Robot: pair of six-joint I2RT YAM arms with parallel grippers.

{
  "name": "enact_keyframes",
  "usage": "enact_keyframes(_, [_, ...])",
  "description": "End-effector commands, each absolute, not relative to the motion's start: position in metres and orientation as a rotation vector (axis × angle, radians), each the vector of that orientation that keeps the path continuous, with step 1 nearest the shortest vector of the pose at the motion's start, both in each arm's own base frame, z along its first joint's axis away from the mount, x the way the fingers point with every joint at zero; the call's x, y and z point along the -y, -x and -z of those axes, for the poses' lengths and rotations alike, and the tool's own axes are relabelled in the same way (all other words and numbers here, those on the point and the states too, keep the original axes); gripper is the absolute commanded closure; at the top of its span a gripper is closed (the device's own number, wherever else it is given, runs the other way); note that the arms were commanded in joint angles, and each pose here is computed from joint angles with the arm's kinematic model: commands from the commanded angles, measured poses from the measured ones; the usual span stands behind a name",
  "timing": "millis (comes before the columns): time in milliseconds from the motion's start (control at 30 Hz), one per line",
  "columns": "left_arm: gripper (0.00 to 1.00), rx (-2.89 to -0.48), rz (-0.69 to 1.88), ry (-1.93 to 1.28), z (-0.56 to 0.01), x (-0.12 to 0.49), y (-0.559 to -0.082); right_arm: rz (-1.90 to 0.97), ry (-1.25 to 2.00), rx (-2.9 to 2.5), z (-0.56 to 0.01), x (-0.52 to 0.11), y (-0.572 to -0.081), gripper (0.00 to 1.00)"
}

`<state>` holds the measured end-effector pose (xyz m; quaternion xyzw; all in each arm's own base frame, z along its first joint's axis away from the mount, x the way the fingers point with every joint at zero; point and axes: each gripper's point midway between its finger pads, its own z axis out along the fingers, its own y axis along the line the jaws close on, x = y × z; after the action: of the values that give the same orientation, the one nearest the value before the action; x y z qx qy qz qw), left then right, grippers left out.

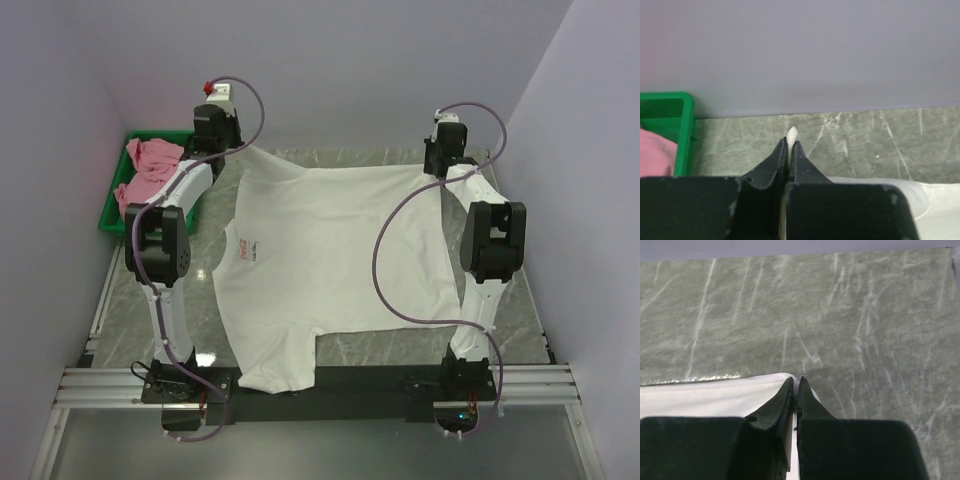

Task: Fold and stack the t-shirts
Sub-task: Flatten the tshirt out

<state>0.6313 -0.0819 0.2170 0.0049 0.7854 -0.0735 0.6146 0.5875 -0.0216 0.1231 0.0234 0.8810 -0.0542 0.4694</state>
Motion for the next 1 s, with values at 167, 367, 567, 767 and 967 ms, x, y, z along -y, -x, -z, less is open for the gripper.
enact_keyframes(167, [0.99, -1.703, 0.272, -0.053, -0.265, 0.114, -0.636, 0.228, -0.128, -2.058, -0.152, 0.051, -0.598, 1.0])
enact_keyframes(367, [0.99, -1.712, 0.333, -0.107, -0.258, 0.143, -0.639, 0.255, -0.146, -2.051, -0.15, 0.058, -0.598, 1.0])
enact_keyframes(567, [0.99, -1.714, 0.352, -0.129, -0.251, 0.168, -0.647, 0.284, -0.162, -2.062, -0.152, 0.064, -0.596, 1.0])
enact_keyframes(767, [0.99, -1.752, 0.311, -0.11, -0.229, 0.161, -0.652, 0.329, -0.174, -2.07, -0.149, 0.075, -0.592, 1.0])
enact_keyframes(967, [0.99, -1.765, 0.327, -0.086, -0.222, 0.163, -0.657, 0.354, -0.182, -2.083, -0.144, 0.082, -0.592, 1.0])
